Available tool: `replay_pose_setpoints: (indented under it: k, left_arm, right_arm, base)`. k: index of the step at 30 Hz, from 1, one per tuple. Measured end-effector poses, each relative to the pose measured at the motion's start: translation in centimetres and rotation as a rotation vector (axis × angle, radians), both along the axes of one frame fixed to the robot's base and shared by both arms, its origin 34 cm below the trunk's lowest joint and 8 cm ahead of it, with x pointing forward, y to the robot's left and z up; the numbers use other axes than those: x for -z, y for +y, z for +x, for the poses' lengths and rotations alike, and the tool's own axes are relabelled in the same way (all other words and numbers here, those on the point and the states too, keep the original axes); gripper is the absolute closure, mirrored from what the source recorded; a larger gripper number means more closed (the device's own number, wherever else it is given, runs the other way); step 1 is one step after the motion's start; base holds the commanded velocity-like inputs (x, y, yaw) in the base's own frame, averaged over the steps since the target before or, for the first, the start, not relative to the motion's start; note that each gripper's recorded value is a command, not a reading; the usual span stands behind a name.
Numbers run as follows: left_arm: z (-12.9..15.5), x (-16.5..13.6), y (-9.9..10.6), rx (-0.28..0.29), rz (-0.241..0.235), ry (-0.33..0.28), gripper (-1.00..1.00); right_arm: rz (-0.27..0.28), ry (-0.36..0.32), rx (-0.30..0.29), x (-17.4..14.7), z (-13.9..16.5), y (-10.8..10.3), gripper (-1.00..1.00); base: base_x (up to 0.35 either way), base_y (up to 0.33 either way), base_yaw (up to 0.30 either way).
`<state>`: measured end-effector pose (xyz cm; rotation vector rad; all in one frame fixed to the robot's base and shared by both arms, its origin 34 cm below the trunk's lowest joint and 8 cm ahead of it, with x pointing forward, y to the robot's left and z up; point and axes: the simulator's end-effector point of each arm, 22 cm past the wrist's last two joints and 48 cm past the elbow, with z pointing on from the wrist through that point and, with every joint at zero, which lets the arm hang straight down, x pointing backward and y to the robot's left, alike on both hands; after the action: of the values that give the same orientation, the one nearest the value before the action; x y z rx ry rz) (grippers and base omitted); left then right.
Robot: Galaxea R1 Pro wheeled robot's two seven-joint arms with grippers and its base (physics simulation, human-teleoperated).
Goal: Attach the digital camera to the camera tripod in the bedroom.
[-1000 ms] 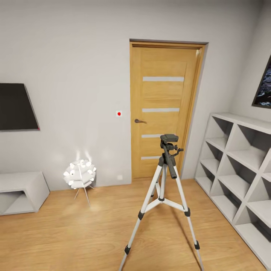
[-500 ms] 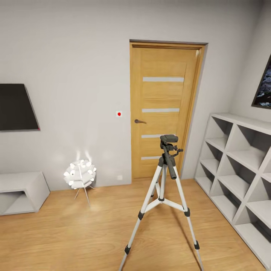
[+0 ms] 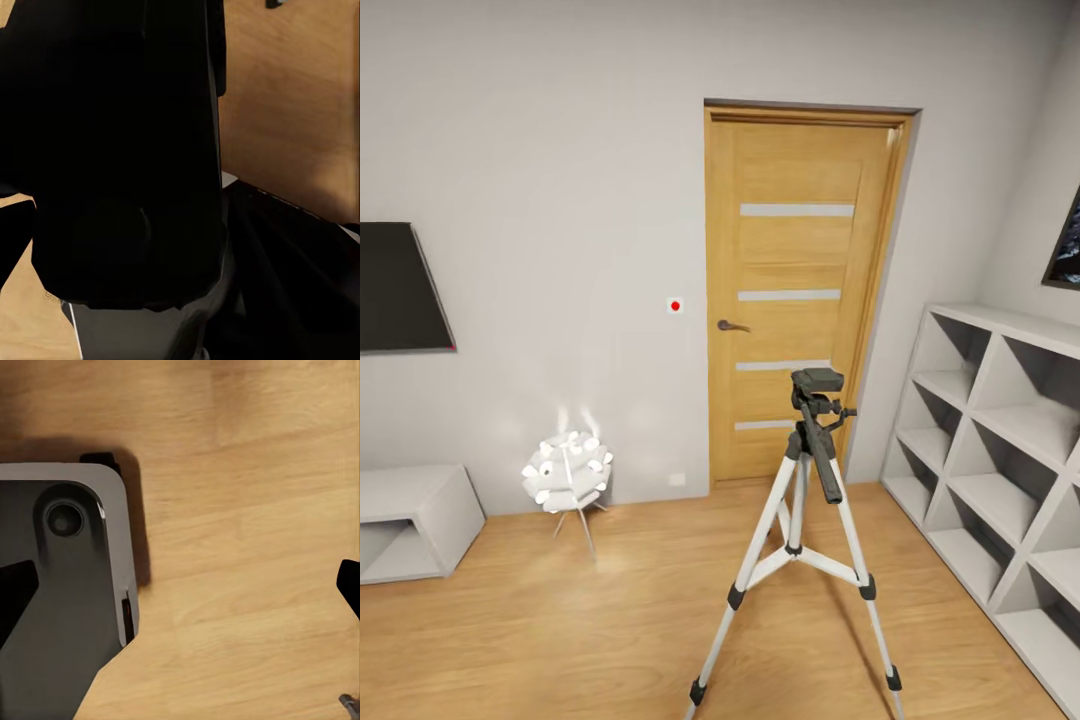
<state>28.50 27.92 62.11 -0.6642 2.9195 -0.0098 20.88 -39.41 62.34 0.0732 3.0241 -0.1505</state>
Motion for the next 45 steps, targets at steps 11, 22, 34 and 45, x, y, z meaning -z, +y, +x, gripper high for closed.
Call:
replay_pose_setpoints:
  k: [11,22,34,45]
  left_arm:
    - [0.04,0.00,-0.01,0.000,0.001,-0.002,1.00]
    - [0.05,0.01,-0.07,0.001,-0.001,-0.002,1.00]
    - [0.03,0.01,-0.20,0.001,-0.003,-0.001,1.00]
    - [0.06,0.03,-0.55,-0.008,-0.009,-0.001,1.00]
  right_arm:
    - [0.000,0.000,0.000,0.01,0.01,0.05,-1.00]
    - [0.001,0.000,0.001,0.03,0.00,0.10,-1.00]
    - [0.001,0.004,0.001,0.05,-0.11,0.14,-1.00]
    - [0.004,0.001,0.002,0.08,0.07,0.36,-1.00]
  base:
    - [0.283,0.202,0.000]
    - [0.194,0.312,-0.038]
    - [0.158,0.321,-0.228]
    - [0.018,0.037,-0.244]
